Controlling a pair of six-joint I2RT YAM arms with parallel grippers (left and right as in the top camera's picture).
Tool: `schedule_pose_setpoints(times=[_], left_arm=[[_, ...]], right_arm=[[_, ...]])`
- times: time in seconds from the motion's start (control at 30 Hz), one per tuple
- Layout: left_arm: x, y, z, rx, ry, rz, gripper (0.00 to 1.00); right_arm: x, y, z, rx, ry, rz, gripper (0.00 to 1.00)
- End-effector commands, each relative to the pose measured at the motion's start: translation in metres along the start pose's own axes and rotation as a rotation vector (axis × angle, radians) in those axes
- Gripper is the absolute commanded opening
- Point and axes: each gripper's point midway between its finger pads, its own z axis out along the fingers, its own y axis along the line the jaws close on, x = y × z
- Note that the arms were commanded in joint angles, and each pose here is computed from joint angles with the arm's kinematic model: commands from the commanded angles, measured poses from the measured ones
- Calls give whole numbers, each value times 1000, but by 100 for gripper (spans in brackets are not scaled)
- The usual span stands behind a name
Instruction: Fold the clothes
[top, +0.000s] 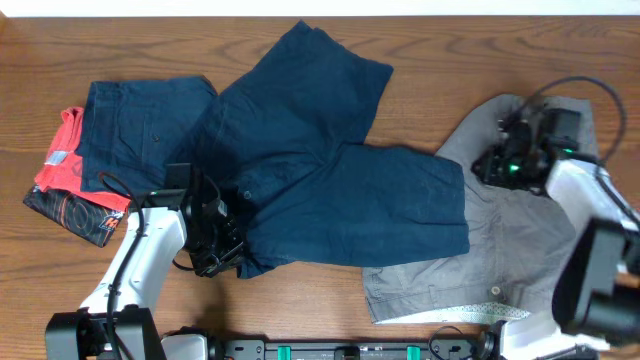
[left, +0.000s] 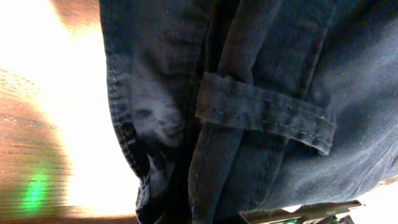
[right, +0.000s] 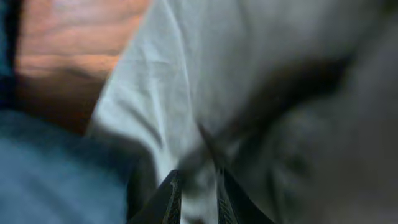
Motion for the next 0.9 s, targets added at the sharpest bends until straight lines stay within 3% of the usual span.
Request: schedule_pose_setpoints(times=[0.0, 0.13, 0.27, 0.5, 0.57, 0.67, 0.87], left_arm=[[3, 3, 0, -14, 2, 7, 6], [2, 3, 0, -13, -1, 9, 6], [-4, 0, 0, -3, -22, 20, 6], [-25, -11, -2, 38, -109, 64, 6], [-28, -12, -2, 43, -119, 70, 6], [-28, -13, -2, 43, -121, 70, 6], [-21, -9, -1, 30, -94, 57, 6]], right_arm=[[18, -19, 30, 76, 86, 6, 14], [47, -86, 33, 375, 165, 221, 5], [70, -150, 1, 634, 186, 403, 3], [107, -225, -70, 801, 121, 874, 7], [108, -235, -85, 739, 89, 990, 11], [81, -230, -94, 524, 3, 1006, 17], [-5, -171, -138, 243, -213, 698, 25]])
